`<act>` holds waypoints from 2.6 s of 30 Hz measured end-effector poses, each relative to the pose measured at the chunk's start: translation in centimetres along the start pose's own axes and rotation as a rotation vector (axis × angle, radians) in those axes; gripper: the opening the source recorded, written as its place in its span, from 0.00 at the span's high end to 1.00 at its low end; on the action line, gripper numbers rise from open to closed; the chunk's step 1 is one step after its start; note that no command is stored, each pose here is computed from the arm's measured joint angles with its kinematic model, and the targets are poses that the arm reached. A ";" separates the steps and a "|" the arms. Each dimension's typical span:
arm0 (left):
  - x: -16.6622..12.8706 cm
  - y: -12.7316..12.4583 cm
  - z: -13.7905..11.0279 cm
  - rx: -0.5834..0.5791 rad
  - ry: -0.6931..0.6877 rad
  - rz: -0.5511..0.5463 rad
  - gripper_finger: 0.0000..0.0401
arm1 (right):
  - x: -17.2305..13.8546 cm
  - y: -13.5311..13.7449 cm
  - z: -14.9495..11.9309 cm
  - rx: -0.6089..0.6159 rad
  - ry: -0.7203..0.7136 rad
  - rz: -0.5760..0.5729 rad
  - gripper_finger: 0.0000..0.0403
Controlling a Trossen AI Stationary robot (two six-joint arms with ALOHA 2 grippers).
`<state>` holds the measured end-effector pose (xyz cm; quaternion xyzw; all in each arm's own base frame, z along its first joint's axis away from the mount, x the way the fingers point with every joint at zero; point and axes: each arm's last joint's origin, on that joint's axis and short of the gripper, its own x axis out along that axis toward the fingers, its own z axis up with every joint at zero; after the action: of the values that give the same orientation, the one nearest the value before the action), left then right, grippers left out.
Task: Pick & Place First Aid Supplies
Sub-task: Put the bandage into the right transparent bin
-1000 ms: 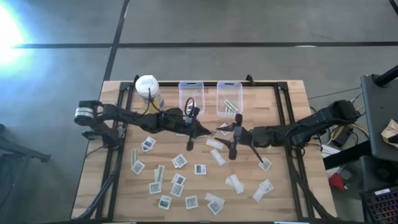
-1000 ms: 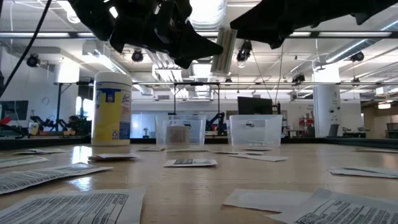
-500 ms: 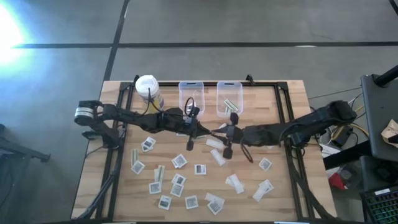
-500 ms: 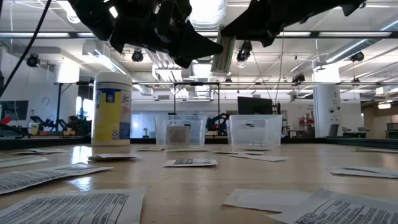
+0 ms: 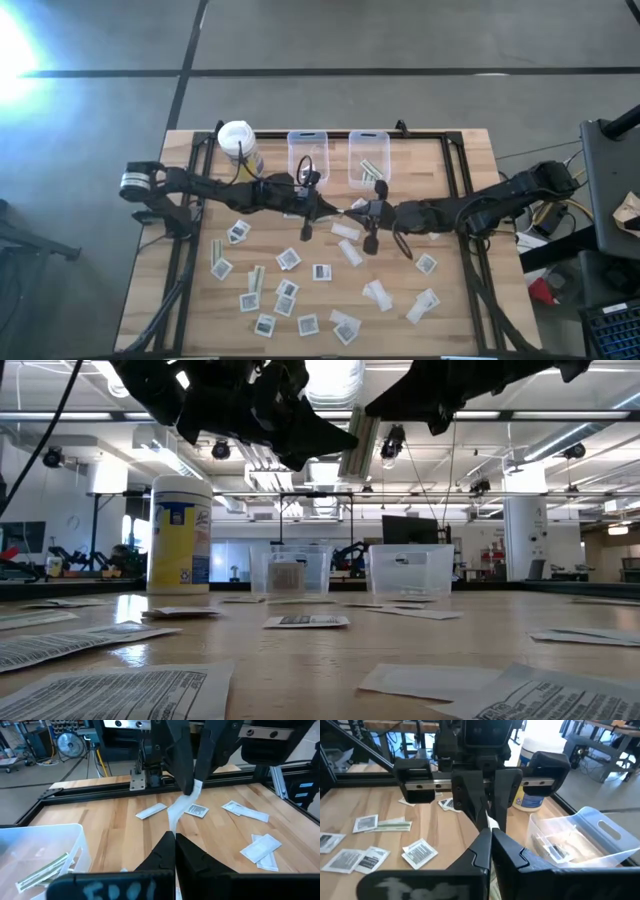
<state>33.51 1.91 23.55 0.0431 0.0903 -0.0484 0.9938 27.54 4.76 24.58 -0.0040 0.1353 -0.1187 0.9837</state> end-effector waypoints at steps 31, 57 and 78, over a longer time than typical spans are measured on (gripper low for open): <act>0.0 0.0 0.0 0.004 -0.001 -0.001 1.00 | 0.1 -0.3 -0.3 0.010 0.034 -0.011 0.94; 0.0 0.0 0.0 0.005 -0.001 -0.001 1.00 | 0.1 -0.3 -0.4 0.019 0.041 -0.015 0.98; -1.2 0.3 0.0 0.022 0.136 0.150 0.58 | 0.3 -1.3 -0.9 -0.009 0.100 -0.079 0.98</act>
<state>32.33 2.30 23.75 0.0639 0.1534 0.0283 0.9857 27.30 3.48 23.68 -0.0079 0.1847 -0.1569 0.9702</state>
